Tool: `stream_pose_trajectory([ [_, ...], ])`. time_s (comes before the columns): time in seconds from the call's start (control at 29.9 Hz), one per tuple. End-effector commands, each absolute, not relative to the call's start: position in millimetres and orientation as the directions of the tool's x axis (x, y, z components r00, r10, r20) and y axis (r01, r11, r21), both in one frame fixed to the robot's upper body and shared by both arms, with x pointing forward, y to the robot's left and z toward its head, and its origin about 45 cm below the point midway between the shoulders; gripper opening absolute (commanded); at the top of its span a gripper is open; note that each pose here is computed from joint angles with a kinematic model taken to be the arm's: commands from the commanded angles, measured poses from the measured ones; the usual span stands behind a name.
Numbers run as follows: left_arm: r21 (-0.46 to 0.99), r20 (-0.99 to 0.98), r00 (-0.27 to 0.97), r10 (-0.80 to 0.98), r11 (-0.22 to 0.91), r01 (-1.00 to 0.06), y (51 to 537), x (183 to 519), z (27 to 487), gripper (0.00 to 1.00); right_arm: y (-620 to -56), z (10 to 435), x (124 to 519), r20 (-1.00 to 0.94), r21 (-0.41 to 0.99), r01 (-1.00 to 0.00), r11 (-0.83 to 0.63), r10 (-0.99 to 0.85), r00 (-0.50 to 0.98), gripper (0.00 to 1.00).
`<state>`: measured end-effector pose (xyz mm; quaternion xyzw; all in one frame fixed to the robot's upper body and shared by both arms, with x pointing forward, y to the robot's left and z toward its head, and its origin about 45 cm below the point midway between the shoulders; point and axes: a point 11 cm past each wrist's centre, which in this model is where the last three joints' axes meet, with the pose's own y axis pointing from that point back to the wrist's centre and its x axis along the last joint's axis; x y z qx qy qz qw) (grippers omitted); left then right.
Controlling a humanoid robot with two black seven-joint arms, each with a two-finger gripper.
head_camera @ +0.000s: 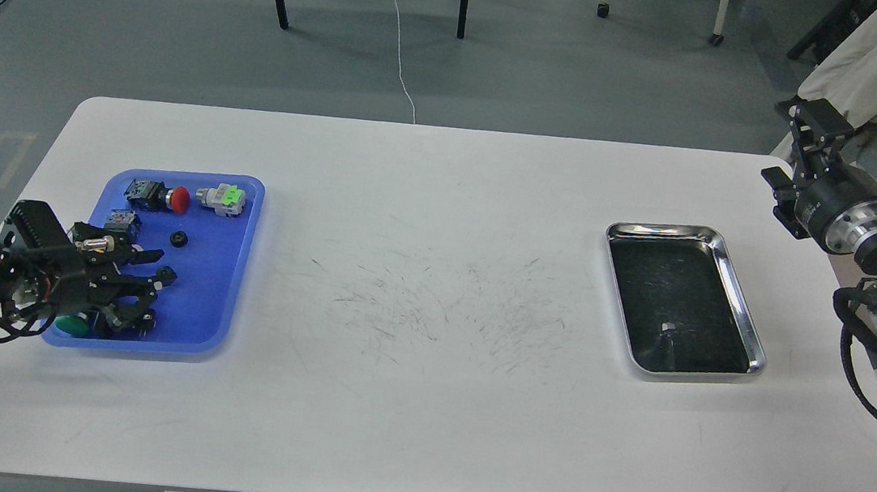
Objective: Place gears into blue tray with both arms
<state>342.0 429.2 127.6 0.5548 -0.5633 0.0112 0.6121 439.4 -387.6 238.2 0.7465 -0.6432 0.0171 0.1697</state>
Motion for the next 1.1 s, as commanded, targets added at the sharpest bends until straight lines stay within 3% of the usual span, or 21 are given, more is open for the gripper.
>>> stream_pose_trajectory([
  [0.0, 0.616, 0.754, 0.382, -0.535, 0.373, -0.694, 435.1, 354.4, 145.9, 0.46, -387.2, 235.6, 438.2, 0.240, 0.236, -0.965, -0.116, -0.955, 0.174, 0.97],
  [0.23, 0.520, 0.826, 0.370, -0.426, 0.320, -0.792, 454.3, 385.4, 202.4, 0.47, -387.9, 233.6, 436.8, 0.236, 0.235, -0.965, -0.115, -0.956, 0.171, 0.97],
  [0.43, 0.450, 0.892, 0.438, -0.110, 0.297, -0.842, 452.8, 399.4, 220.8, 0.49, -387.7, 232.8, 436.2, 0.234, 0.234, -0.966, -0.112, -0.958, 0.168, 0.97],
  [0.67, 0.348, 0.899, 0.405, 0.164, 0.293, -0.891, 448.8, 417.3, 252.3, 0.49, -384.3, 232.7, 437.2, 0.231, 0.231, -0.966, -0.117, -0.958, 0.171, 0.97],
  [0.9, 0.258, 0.788, 0.381, 0.483, 0.301, -0.918, 441.7, 430.4, 275.7, 0.49, -381.5, 231.7, 437.2, 0.228, 0.230, -0.966, -0.120, -0.958, 0.173, 0.97],
  [1.07, 0.115, 0.619, 0.293, 0.729, 0.284, -0.952, 437.5, 444.7, 307.8, 0.51, -380.6, 232.0, 437.3, 0.227, 0.229, -0.966, -0.121, -0.958, 0.174, 0.97],
])
